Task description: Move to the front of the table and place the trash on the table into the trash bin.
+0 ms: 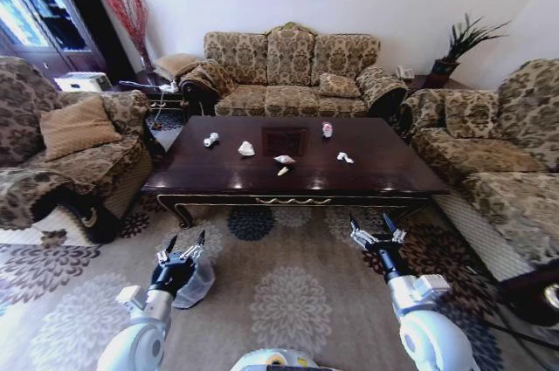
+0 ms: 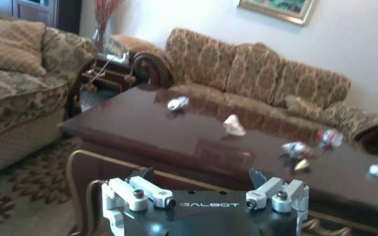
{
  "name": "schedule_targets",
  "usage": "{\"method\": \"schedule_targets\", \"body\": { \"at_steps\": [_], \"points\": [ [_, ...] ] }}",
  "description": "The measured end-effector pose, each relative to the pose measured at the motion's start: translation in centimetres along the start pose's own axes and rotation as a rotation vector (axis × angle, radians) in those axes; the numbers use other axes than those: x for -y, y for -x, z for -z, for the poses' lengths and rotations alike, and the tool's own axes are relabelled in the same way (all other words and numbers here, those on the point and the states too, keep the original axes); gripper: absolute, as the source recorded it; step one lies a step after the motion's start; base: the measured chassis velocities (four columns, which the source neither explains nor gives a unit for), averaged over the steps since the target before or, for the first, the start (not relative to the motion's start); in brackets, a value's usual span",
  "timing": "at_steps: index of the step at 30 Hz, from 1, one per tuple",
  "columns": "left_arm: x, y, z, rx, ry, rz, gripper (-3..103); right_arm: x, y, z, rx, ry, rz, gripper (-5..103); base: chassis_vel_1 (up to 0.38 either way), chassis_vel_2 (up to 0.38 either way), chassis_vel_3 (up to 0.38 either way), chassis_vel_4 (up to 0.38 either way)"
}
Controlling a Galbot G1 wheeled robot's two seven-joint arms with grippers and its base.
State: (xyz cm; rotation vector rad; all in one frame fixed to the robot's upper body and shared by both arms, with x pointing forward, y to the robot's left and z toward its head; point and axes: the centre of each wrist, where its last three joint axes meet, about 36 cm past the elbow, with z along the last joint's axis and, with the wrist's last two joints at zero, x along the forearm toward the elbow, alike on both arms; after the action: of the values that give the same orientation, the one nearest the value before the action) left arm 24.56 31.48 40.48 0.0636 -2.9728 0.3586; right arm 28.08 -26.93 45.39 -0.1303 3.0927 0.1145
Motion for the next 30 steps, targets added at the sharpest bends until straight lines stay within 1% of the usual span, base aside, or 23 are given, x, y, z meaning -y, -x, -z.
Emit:
{"method": "schedule_targets", "body": {
  "at_steps": [1,2,4,5,6,7,8,10,11,12,13,14,16,17,19,22,24,25,30],
  "points": [
    [-0.5,0.1,-0.4,-0.012,0.007,0.003,97,0.0,0.0,0.0,0.002,0.004,-0.001,100,0.264,0.281,-0.267,-0.303],
    [-0.5,0.1,-0.4,-0.012,0.007,0.003,97,0.0,0.0,0.0,0.002,0.004,-0.001,100,0.264,0.281,-0.267,-0.303],
    [-2.4,0.6,-1.7,-0.057,0.032,0.03,98,0.1,0.0,-0.1,0.013,0.013,-0.002,100,0.202,0.199,-0.146,-0.152],
    [-3.0,0.7,-2.2,-0.072,0.037,0.041,98,0.2,0.1,-0.2,0.018,0.015,-0.004,100,0.191,0.106,-0.098,-0.077],
    [-3.6,0.9,-2.7,-0.087,0.042,0.049,98,0.3,0.1,-0.3,0.024,0.017,-0.006,100,0.163,0.106,-0.019,-0.076],
    [-3.6,0.9,-2.7,-0.087,0.042,0.049,98,0.3,0.1,-0.3,0.024,0.017,-0.006,100,0.163,0.106,-0.019,-0.076],
    [-4.3,1.2,-3.3,-0.104,0.053,0.057,98,0.4,0.1,-0.4,0.029,0.018,-0.008,100,-0.005,0.05,-0.019,-0.076],
    [-6.2,1.9,-5.1,-0.153,0.1,0.075,98,0.7,0.1,-0.8,0.036,0.016,-0.018,100,-0.033,-0.022,-0.019,-0.078],
    [-6.2,1.9,-5.1,-0.153,0.1,0.075,98,0.7,0.1,-0.8,0.036,0.016,-0.018,100,-0.06,-0.022,-0.019,-0.042],
    [-7.3,2.3,-6.2,-0.184,0.117,0.088,99,0.8,0.1,-0.9,0.042,0.014,-0.022,100,-0.06,-0.052,-0.022,-0.042],
    [-8.2,2.6,-7.2,-0.211,0.125,0.101,102,1.0,0.1,-1.1,0.048,0.012,-0.024,100,-0.022,-0.052,-0.008,0.031],
    [-9.0,2.7,-8.2,-0.236,0.122,0.115,100,1.1,0.1,-1.3,0.057,0.01,-0.024,100,0.002,-0.058,-0.008,0.064],
    [-9.2,2.6,-8.7,-0.248,0.115,0.122,98,1.2,0.1,-1.3,0.064,0.013,-0.024,100,0.002,-0.048,0.005,0.064],
    [-9.0,2.3,-9.2,-0.255,0.1,0.126,98,1.3,0.1,-1.3,0.071,0.02,-0.026,100,0.0,0.0,0.0,0.0],
    [-8.8,2.1,-9.4,-0.256,0.093,0.126,98,1.4,0.1,-1.4,0.074,0.02,-0.028,100,0.0,0.0,0.0,0.0],
    [-7.2,1.4,-9.7,-0.244,0.059,0.115,98,2.0,0.3,-2.0,0.106,-0.008,-0.036,100,0.0,0.0,0.0,0.0],
    [-6.9,1.3,-9.8,-0.24,0.052,0.113,98,2.1,0.4,-2.0,0.104,-0.01,-0.033,100,0.0,0.0,0.0,0.0],
    [-6.5,1.2,-10.0,-0.237,0.046,0.113,98,2.1,0.4,-1.8,0.091,0.001,-0.024,100,0.0,0.0,0.0,0.0],
    [-6.4,0.9,-10.2,-0.236,0.044,0.115,98,2.0,0.5,-1.7,0.088,0.012,-0.009,100,0.0,0.0,0.0,0.0]
  ]
}}
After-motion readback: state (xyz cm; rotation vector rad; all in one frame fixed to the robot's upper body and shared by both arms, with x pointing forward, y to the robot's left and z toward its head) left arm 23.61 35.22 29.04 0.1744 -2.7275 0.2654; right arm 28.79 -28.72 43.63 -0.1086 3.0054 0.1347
